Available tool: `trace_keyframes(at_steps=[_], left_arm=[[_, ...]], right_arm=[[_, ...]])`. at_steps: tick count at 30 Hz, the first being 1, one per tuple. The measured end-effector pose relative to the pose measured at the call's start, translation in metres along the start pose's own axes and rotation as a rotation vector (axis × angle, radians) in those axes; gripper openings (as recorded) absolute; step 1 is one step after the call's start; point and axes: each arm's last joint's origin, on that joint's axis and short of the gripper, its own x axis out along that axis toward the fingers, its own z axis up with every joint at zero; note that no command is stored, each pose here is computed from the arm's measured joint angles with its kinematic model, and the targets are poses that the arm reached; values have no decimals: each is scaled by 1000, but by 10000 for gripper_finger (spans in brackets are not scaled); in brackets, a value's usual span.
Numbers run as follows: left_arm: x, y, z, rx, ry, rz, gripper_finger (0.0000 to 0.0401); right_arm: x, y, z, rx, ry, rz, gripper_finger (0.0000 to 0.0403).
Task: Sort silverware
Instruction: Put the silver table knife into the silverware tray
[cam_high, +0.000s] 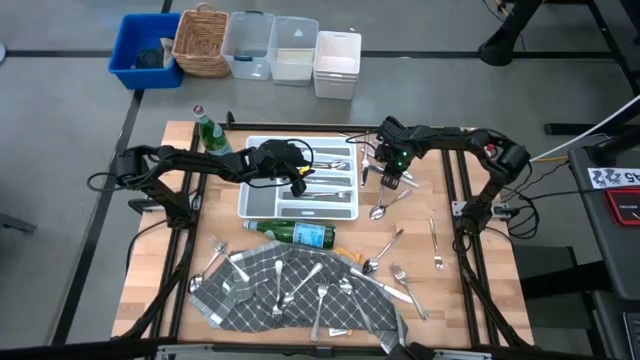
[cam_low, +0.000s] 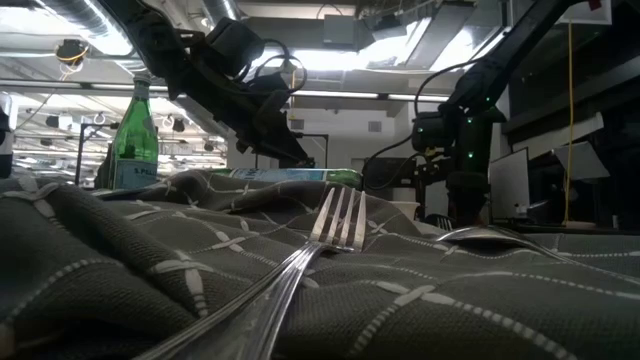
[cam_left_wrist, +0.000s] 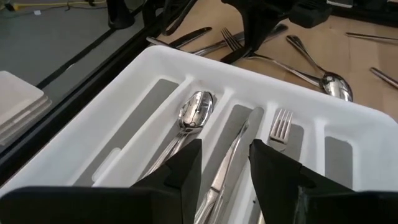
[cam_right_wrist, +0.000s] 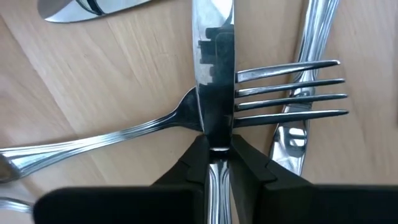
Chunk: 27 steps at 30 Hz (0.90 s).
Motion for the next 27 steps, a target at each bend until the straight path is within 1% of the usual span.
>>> trace_keyframes(at_steps=[4,8,15,18,24,27], left_arm=[[0,0,0,-1,0,0,123],[0,0,0,-2,-1,0,123],[0,0,0,-4,-1,0,123],[0,0,0,-4,-1,0,123],[0,0,0,-6,-1,0,123],[0,0,0,-26,-2,0,123]], right_arm=[[-7,1,0,38,-24,4,38],[-13,4,-1,76,-47,42,38],[-17,10,-2,136,-79,196,38],[-18,11,0,154,-93,244,39],[-19,12,0,173,-102,292,39],[-20,12,1,190,-106,317,39]])
